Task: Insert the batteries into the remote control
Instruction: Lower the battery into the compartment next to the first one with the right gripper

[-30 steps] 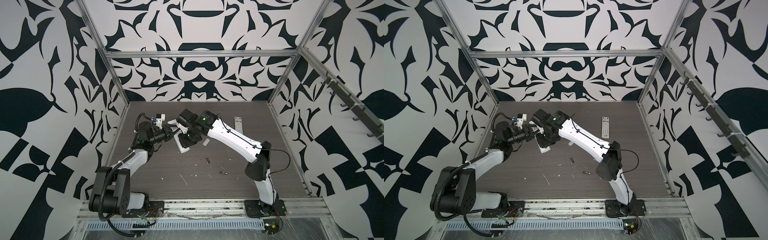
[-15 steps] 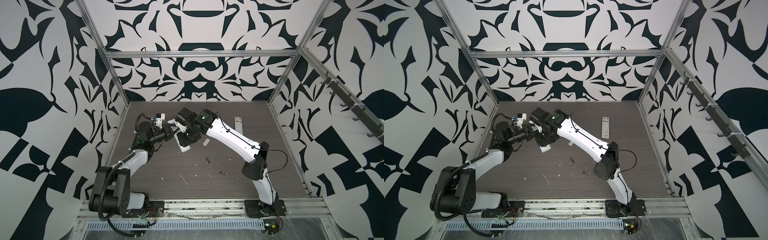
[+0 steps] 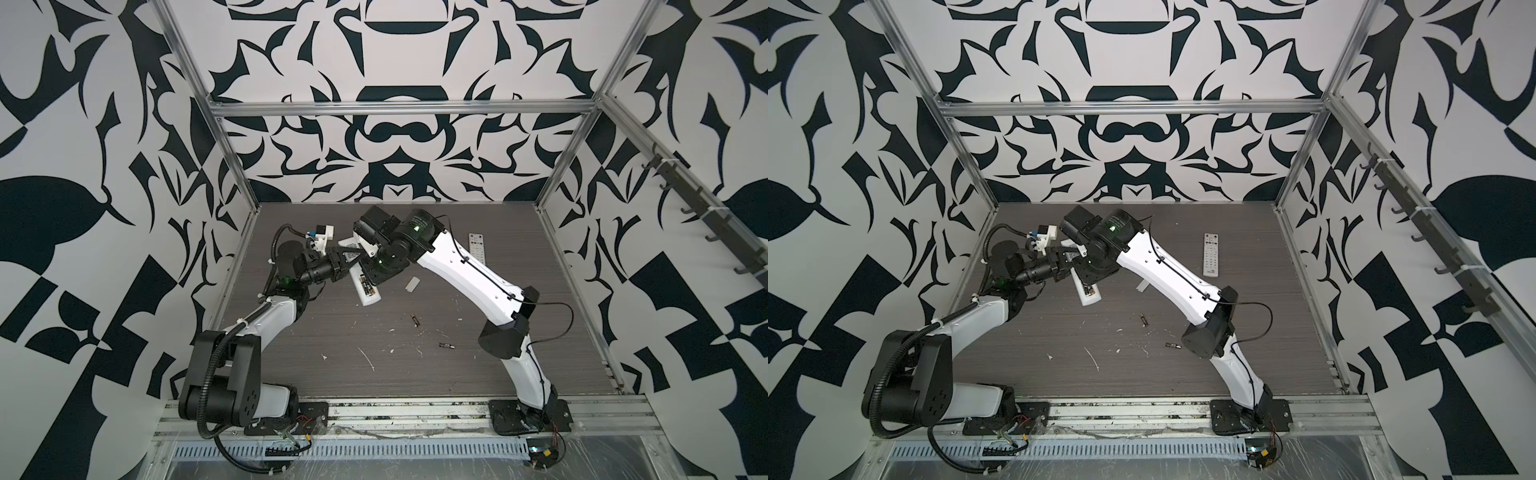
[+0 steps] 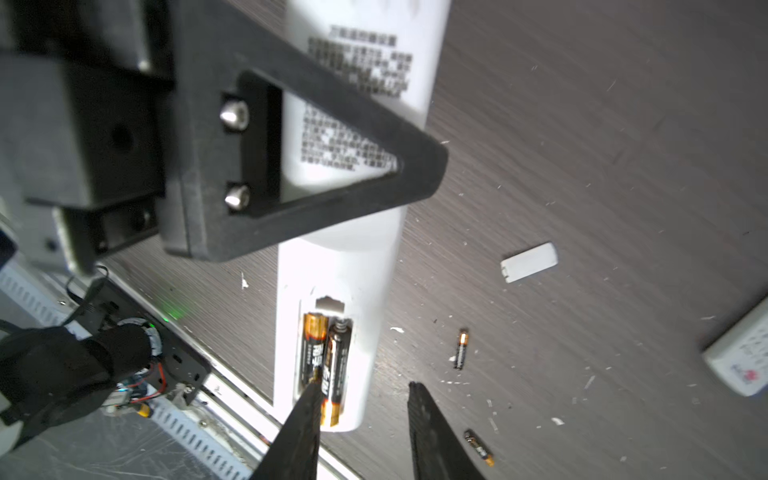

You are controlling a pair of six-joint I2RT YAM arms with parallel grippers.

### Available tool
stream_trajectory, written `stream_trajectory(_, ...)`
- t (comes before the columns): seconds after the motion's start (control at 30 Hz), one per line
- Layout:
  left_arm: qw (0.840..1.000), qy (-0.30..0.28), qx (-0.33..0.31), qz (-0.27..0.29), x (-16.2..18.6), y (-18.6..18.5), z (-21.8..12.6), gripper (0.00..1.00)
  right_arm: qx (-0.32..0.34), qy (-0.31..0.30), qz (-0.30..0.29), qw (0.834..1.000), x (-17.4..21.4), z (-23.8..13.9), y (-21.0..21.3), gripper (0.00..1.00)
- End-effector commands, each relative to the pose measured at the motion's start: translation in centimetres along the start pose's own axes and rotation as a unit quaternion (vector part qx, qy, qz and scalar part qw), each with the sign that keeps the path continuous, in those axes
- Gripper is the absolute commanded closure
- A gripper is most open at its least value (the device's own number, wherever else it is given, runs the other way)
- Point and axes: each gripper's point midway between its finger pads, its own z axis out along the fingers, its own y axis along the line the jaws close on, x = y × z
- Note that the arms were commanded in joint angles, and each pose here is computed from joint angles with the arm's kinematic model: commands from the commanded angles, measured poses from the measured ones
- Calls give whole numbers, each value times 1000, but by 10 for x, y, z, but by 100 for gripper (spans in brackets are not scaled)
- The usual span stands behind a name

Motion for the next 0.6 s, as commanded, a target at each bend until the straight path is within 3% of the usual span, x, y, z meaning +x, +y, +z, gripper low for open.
stream_trajectory(0.0,999,17,25,19,-4,-20,3,100,-22,-66,-95,993,-4,-47,19,62)
stream_trajectory(0.13,999,31,33,20,-2,-25,4,100,-78,-103,-193,973,6,-72,35,62)
stream_trajectory(0.3,998,42,36,19,1,-29,4,100,-79,-128,-298,943,27,-79,31,67)
stream_trajectory(0.57,998,51,38,13,3,-32,3,100,-66,-112,-371,919,28,-51,31,75)
